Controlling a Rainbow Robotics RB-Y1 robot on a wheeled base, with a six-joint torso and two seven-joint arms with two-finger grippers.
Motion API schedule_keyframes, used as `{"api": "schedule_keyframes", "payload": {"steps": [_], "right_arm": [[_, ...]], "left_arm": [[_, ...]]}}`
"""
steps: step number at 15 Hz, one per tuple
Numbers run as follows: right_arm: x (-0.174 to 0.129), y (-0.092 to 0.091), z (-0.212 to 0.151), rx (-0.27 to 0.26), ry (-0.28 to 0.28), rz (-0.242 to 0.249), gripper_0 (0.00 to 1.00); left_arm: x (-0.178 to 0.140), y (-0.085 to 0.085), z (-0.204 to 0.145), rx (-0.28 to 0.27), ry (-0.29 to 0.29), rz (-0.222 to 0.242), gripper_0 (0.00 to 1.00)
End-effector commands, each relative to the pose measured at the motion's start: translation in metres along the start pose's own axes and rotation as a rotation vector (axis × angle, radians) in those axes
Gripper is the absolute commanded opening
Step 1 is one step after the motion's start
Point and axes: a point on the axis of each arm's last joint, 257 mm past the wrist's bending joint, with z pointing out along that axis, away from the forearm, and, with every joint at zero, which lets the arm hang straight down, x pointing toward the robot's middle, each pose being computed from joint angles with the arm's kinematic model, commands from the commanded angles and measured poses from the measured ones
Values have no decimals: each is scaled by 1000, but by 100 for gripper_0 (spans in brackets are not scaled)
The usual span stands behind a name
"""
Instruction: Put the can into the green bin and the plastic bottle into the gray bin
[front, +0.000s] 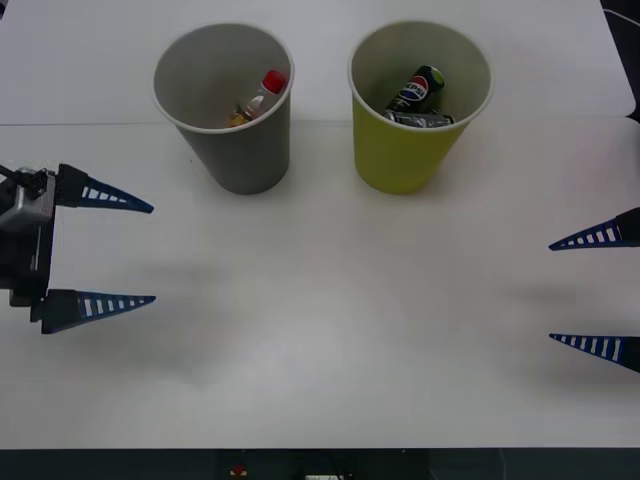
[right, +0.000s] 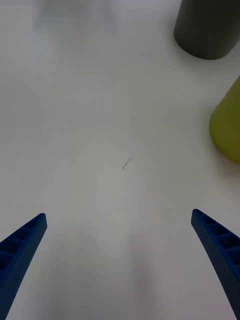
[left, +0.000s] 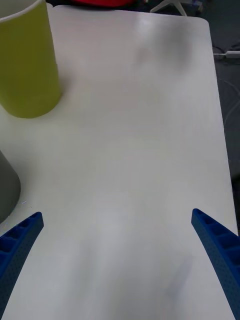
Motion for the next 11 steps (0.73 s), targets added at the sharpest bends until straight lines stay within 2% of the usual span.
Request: {"api": "schedule_keyframes", "payload": {"steps": [1,5,11], "right_arm": [[0,0,0,0,0,0,100],[0,0,0,0,0,0,100],[0,0,0,0,0,0,100]], "left_arm": [[13,-17,-16,40,37,-3,100],[19,-28,-25,58,36,-10,100],[20,-28,-27,51,34,-9,100]]}}
